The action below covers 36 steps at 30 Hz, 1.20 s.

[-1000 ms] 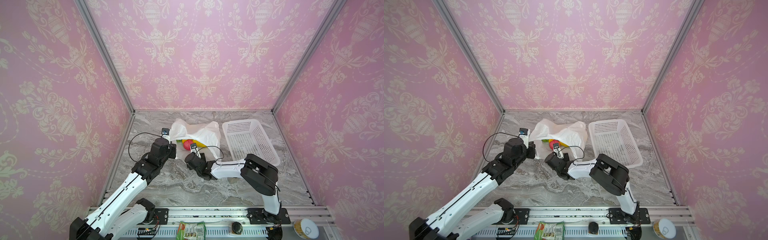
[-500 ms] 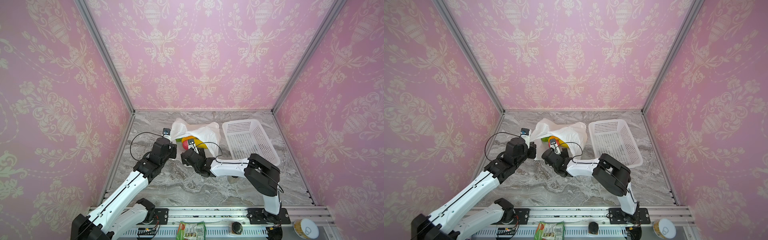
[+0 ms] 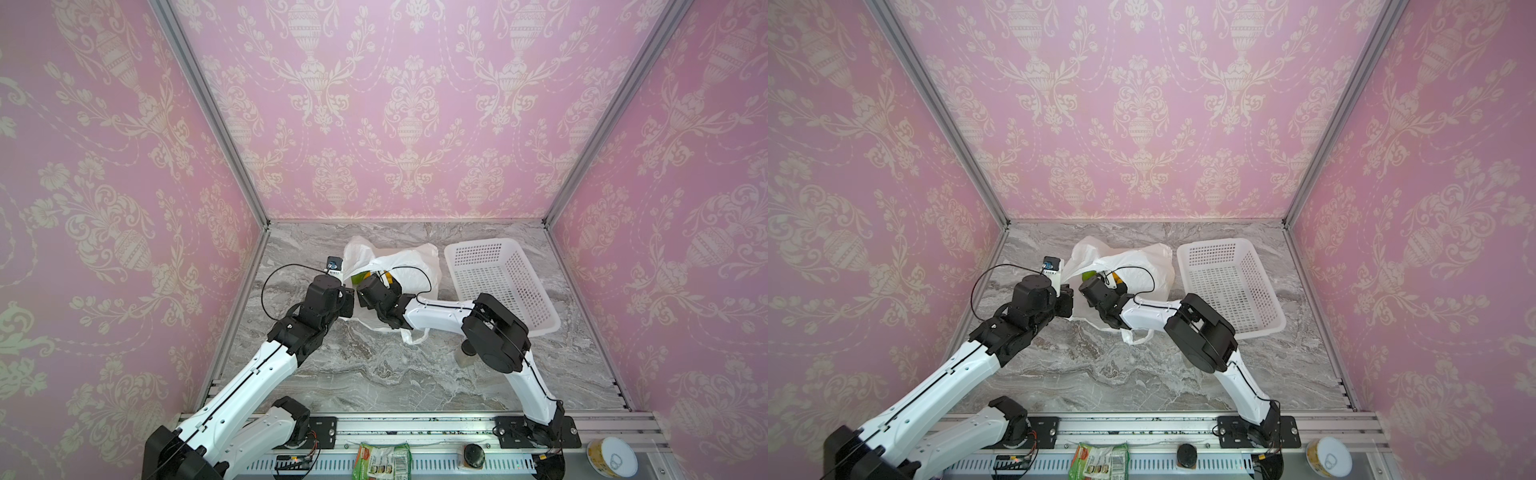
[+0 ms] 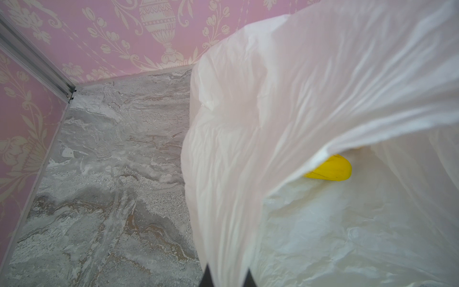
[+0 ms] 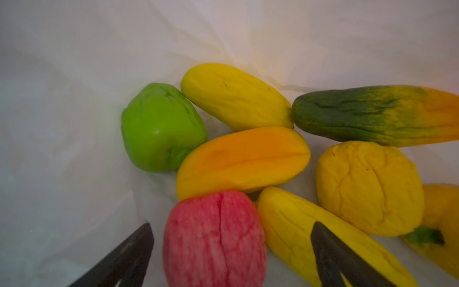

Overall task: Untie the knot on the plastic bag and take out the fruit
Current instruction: 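Lower the open right gripper into the bag toward the red fruit, then close the right gripper on the red apple and lift it out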

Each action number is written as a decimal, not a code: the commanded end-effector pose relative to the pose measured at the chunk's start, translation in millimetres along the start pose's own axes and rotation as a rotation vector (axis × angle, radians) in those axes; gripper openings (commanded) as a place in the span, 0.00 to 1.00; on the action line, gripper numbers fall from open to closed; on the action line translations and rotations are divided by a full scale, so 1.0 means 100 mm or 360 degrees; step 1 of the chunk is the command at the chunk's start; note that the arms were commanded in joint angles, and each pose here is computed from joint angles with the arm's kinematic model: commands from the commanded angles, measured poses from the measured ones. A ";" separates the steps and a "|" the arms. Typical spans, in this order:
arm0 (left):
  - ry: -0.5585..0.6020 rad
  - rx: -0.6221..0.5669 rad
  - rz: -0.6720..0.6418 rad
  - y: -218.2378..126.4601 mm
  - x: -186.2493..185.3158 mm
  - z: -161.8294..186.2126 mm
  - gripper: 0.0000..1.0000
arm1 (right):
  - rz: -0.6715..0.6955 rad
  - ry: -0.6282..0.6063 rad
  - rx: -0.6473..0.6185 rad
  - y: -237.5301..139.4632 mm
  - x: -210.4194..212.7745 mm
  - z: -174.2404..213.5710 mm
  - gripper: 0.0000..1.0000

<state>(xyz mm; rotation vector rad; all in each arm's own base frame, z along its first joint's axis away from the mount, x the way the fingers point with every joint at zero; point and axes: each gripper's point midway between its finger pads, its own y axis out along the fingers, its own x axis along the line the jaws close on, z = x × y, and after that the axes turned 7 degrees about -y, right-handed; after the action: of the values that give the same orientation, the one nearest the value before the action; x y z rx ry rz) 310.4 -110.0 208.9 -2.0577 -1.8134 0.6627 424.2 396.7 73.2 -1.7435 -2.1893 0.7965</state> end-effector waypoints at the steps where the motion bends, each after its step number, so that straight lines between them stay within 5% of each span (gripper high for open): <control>1: 0.0033 0.0001 0.0024 0.00 -0.02 0.01 0.00 | -0.0061 -0.0034 0.0052 0.09 0.08 0.00 1.00; 7: 0.0017 -0.0029 0.0068 -0.05 -0.04 -0.01 0.00 | -0.0075 -0.0081 0.0119 0.26 0.14 0.07 0.93; 18: 0.0013 -0.0008 -0.0037 0.00 0.06 0.02 0.00 | -0.0272 -0.0026 0.0155 -0.01 0.20 0.05 0.55; 28: 0.0185 0.0142 -0.0113 0.27 0.04 0.06 0.00 | -0.0503 -0.0075 -0.0113 -1.15 0.12 -0.56 0.36; 36: 0.0110 0.0143 -0.0111 0.32 0.04 0.10 0.00 | -0.0737 -0.0424 -0.0402 -2.27 0.18 -0.52 0.25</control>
<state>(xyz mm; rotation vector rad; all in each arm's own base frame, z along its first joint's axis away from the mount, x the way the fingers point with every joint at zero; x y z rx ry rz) 330.6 -113.6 176.3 -1.9239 -1.7512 0.6399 278.4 403.2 232.5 -1.2379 -2.7010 0.6512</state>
